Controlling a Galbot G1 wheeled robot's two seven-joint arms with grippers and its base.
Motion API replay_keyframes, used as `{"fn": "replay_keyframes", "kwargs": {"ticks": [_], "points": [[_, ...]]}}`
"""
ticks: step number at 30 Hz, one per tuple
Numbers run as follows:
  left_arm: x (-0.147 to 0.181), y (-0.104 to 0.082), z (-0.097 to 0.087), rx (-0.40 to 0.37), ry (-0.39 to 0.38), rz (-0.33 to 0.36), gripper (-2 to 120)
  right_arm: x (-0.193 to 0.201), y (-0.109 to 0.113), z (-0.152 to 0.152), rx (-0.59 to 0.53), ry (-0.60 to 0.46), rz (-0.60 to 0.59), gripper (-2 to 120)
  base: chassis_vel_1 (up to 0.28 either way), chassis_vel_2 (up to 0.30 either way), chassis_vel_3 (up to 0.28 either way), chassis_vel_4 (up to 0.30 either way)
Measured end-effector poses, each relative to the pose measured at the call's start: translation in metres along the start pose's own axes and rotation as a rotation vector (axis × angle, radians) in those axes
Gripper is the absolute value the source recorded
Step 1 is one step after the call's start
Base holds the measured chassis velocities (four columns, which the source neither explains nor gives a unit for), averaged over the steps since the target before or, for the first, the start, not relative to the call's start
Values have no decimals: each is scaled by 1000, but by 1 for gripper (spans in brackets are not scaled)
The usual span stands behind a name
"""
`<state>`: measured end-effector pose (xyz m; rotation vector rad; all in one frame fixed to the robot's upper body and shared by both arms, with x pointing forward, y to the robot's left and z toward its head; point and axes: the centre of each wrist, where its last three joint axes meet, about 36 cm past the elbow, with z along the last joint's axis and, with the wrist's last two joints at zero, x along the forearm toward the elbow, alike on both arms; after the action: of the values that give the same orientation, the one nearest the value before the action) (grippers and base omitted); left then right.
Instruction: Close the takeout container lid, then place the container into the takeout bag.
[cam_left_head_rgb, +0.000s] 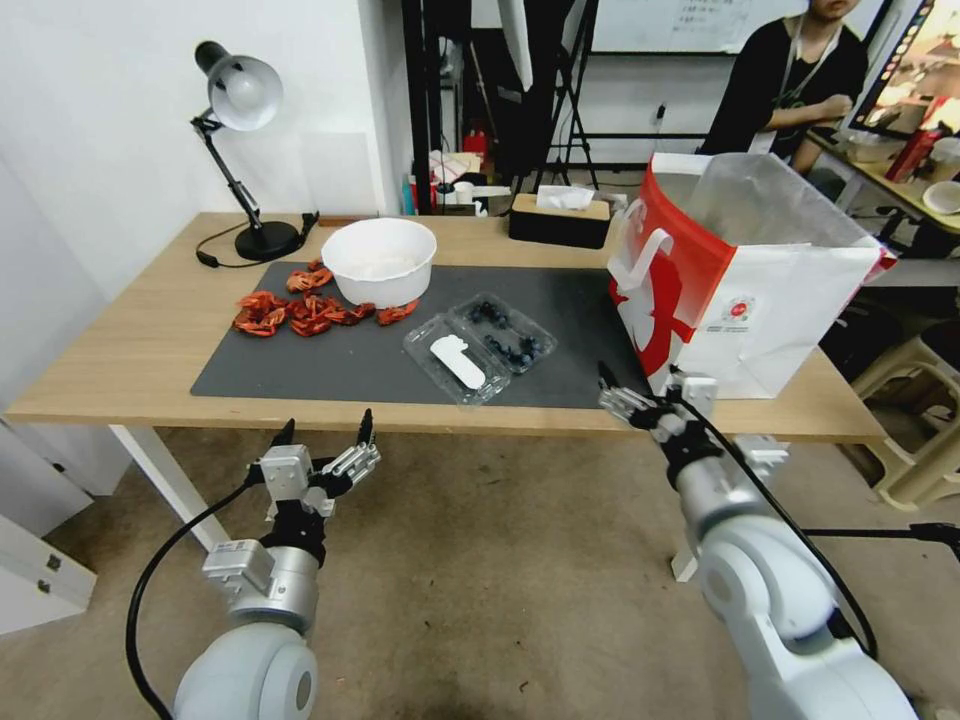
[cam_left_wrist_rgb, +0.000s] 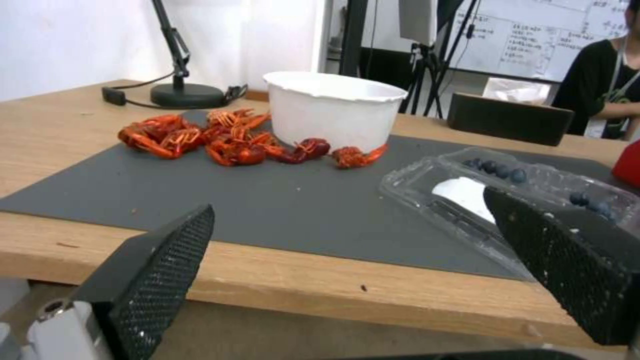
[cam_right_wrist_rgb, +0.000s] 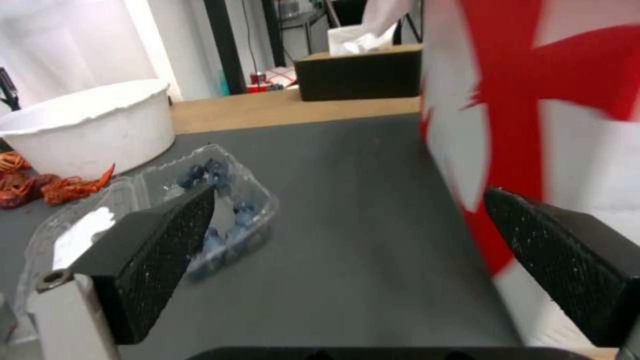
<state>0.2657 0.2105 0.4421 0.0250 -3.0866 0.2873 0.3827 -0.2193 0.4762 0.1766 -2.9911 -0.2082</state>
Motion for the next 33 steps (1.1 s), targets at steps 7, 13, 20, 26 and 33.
{"fn": "replay_keyframes", "kwargs": {"ticks": [7,13,20,26,33], "points": [[3,0,1,-1,-6,-18,100,-54,19,-3,-22,78,30,100,0,0,0,0],[5,0,1,-2,-9,-26,100,-78,28,-4,-19,124,47,100,0,0,0,0],[4,3,3,-5,-13,-33,100,-109,38,-9,1,195,71,100,0,0,0,0],[3,5,4,-11,-14,-37,100,-120,43,-15,33,241,83,100,0,0,0,0],[2,7,7,-12,-16,-41,100,-126,47,-15,52,279,93,100,0,0,0,0]]}}
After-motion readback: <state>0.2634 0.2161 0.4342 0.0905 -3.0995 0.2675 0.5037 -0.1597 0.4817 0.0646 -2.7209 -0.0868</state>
